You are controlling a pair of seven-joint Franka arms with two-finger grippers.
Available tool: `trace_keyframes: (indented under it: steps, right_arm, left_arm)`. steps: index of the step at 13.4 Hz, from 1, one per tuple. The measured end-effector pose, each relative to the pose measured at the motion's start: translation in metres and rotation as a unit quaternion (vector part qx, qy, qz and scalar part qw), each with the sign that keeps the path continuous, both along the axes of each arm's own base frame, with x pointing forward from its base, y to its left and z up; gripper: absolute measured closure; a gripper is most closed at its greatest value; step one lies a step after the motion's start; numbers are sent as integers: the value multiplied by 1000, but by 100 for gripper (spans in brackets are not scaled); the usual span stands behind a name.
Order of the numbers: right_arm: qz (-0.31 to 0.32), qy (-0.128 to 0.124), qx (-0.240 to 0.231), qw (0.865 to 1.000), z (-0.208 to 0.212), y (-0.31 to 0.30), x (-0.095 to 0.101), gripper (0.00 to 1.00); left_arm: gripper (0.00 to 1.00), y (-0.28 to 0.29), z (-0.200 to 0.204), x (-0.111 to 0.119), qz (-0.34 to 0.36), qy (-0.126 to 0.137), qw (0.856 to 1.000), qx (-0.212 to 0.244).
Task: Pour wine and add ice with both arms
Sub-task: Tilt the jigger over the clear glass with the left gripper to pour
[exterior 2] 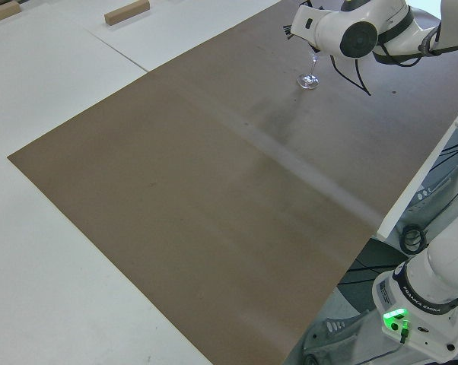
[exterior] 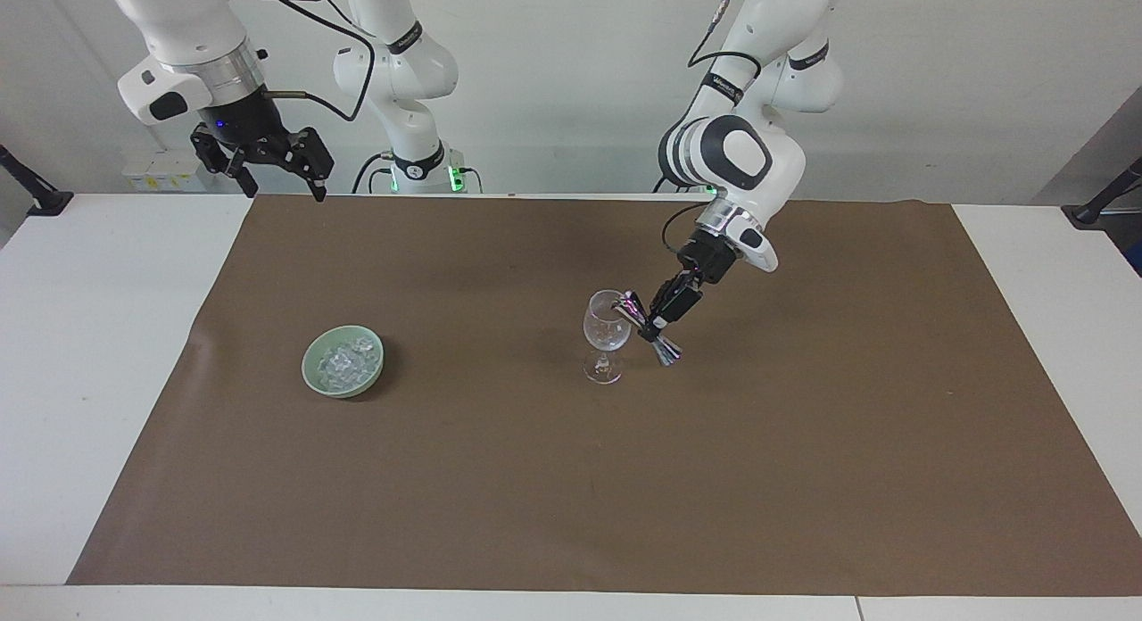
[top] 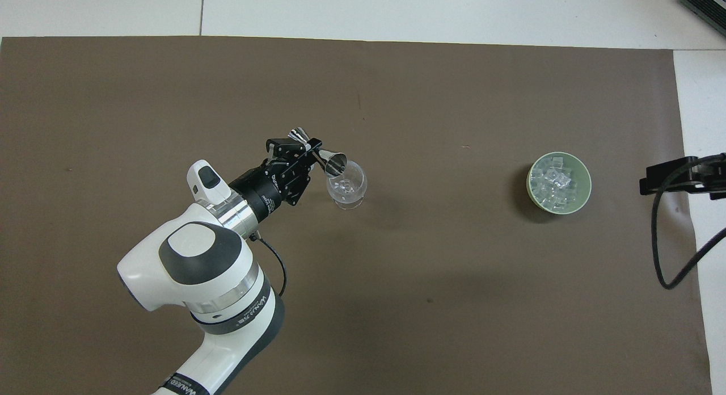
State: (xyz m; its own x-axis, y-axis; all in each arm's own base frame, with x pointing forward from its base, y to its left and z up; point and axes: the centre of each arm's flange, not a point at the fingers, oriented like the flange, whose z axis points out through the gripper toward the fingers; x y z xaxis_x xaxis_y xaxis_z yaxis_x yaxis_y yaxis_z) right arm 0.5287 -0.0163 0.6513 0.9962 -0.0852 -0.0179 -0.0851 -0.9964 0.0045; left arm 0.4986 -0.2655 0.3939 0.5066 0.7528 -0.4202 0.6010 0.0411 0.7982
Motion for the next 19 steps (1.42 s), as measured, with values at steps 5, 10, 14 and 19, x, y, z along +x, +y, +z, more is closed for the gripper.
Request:
trace_keyframes:
  steps: [5,10,14,19]
  right_arm:
    - [0,0,0,1000,0,0,0,0]
    - [0,0,0,1000,0,0,0,0]
    - [0,0,0,1000,0,0,0,0]
    - [0,0,0,1000,0,0,0,0]
  left_arm:
    - [79,0,0,0,-6,-10,1000,9]
    - [79,0,0,0,-13,-21,999,20]
    - [79,1,1,0,-15,-29,999,30]
    - [79,2,4,0,-18,-39,998,42]
